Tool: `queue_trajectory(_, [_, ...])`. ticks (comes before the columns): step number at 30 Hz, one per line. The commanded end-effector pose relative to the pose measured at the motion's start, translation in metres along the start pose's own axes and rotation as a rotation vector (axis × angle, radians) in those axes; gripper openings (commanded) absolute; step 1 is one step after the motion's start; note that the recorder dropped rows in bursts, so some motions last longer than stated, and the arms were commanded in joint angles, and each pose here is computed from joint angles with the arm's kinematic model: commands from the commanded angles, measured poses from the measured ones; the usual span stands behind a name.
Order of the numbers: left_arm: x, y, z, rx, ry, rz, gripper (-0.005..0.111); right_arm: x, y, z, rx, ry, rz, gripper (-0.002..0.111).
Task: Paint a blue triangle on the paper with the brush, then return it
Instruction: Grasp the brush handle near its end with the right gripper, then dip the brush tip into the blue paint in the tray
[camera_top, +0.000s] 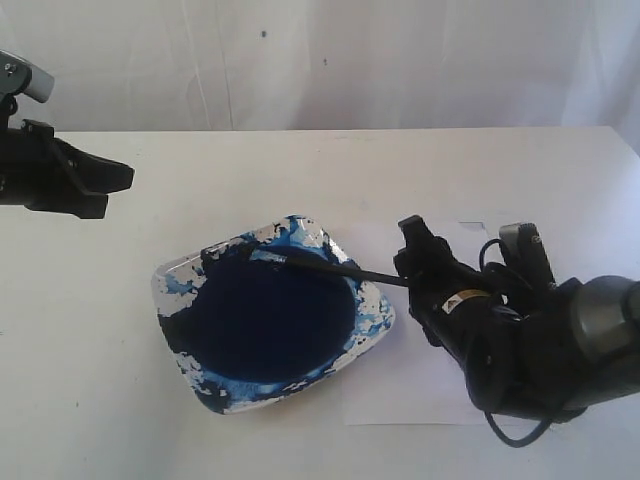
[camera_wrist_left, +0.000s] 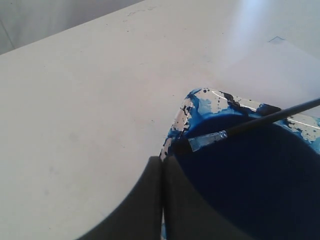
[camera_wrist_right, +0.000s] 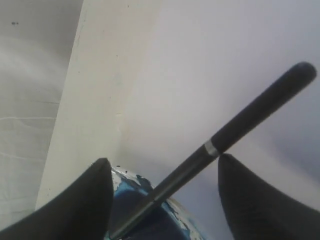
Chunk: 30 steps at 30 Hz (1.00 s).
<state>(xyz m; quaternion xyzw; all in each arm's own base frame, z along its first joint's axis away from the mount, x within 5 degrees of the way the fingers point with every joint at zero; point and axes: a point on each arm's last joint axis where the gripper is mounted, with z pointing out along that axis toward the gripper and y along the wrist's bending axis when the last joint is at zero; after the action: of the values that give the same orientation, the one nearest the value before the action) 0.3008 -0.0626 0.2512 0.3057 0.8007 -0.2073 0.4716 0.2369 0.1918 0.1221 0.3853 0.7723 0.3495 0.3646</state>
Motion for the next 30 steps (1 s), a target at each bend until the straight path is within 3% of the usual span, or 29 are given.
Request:
queue_trajectory(1, [0.001,0.0,-0.002,-0.001,0.003,0.004,0.0,-0.003,0.002,0.003,-0.002,-0.019,-0.005,0.057])
queue_trajectory(9, [0.001,0.0,-0.002,-0.001,0.003,0.004,0.0,-0.009,-0.013,0.013,0.06,-0.049,0.006,0.055])
queue_trajectory(16, [0.001,0.0,-0.002,-0.001,0.003,0.004,0.0,-0.006,-0.022,0.018,0.089,-0.049,-0.008,0.031])
queue_trajectory(30, [0.001,0.0,-0.002,-0.001,0.003,0.004,0.0,-0.012,-0.015,0.018,0.005,-0.119,-0.012,0.01])
